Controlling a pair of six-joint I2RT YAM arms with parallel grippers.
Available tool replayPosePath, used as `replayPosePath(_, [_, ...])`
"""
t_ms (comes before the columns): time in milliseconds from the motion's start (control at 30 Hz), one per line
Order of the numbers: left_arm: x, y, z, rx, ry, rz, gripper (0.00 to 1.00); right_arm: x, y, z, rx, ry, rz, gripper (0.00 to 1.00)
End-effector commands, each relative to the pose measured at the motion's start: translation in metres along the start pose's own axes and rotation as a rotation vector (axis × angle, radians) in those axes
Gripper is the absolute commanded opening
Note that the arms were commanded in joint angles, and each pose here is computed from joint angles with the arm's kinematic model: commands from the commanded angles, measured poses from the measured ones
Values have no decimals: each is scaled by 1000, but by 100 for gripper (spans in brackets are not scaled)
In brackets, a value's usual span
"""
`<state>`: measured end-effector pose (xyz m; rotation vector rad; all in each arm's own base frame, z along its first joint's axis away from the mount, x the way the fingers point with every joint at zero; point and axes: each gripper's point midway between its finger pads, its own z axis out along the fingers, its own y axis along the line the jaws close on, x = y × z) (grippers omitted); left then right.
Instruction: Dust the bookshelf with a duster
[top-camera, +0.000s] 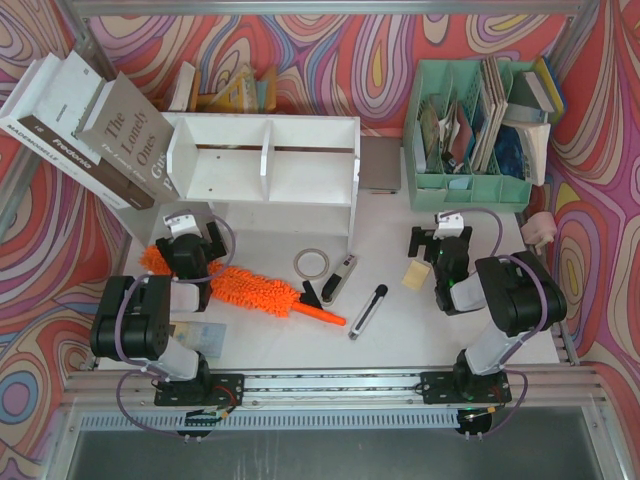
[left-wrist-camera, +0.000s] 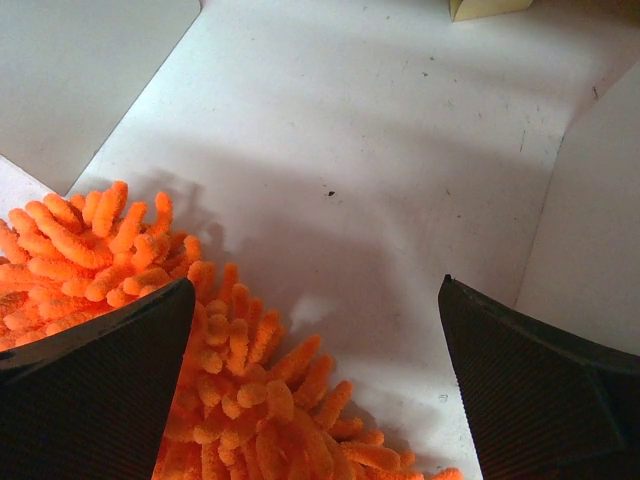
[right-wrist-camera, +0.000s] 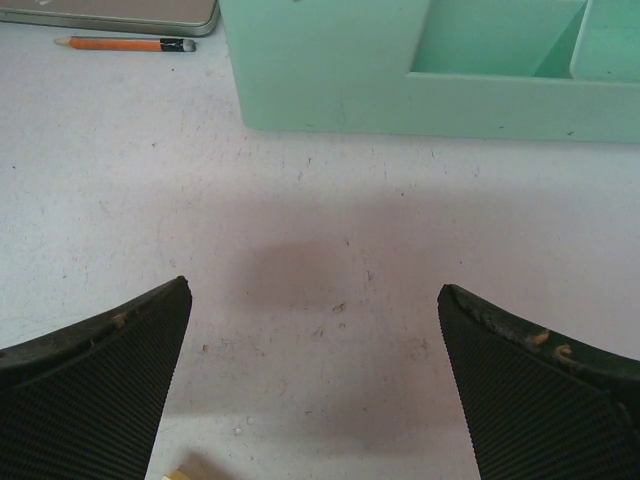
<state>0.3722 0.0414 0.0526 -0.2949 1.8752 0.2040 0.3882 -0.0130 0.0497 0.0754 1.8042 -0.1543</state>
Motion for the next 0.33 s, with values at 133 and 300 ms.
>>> replayPosePath(133, [-4,-8,3,46,2,15,98,-15,-1,5,-1,-50,26,99])
replayPosePath(300, [-3,-11,4,60,15,25,98,-15,-1,5,0,-50,24,99])
